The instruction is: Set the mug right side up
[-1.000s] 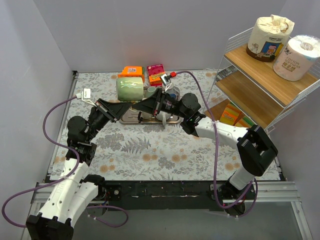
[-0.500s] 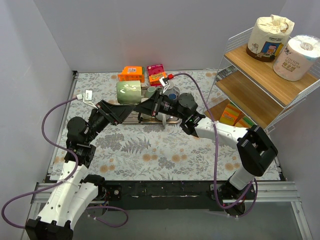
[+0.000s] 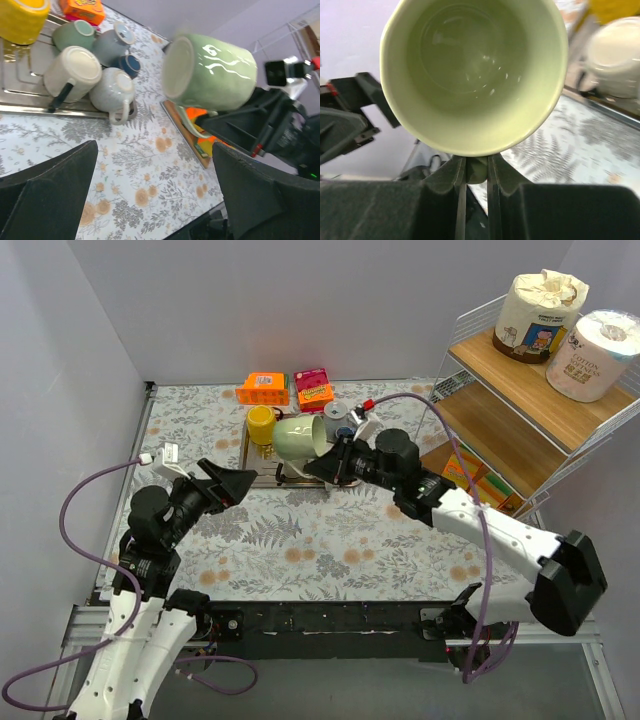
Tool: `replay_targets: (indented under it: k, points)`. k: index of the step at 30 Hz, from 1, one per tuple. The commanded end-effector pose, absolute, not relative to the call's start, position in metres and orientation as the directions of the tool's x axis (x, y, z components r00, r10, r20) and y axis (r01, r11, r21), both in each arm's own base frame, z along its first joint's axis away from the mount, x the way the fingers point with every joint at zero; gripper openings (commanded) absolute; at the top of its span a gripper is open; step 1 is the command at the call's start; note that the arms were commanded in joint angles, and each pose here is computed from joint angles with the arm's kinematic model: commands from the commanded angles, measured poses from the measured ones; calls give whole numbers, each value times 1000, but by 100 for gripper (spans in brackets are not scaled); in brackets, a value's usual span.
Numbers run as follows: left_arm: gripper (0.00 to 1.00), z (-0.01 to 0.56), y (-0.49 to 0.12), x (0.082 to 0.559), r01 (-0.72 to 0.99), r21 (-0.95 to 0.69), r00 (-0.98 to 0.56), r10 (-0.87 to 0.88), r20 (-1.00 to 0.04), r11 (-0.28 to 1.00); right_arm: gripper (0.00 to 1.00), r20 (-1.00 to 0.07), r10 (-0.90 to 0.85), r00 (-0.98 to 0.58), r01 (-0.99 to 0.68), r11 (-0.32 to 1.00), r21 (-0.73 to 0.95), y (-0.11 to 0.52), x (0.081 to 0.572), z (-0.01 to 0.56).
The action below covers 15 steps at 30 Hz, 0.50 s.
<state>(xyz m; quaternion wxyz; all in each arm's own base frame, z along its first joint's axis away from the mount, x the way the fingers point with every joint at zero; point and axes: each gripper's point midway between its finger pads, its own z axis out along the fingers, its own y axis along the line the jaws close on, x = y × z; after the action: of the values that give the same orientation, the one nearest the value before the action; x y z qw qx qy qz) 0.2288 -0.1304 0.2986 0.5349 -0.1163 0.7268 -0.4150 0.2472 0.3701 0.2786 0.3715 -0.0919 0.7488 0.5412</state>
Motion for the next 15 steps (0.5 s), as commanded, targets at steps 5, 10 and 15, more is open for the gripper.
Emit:
replay_targets:
  k: [5, 10, 15]
  points:
    - [98, 256, -94, 252, -20, -658, -398, -610, -685, 753, 1, -807, 97, -583, -299, 897, 324, 228, 255, 218]
    - [98, 240, -74, 274, -183, -610, -371, -628, -684, 771, 1, -747, 28, -664, -127, 981, 149, 165, 235, 165]
    - [98, 236, -59, 281, -243, -577, -318, -626, -712, 779, 1, -677, 38, -735, -54, 992, 114, 137, 227, 126]
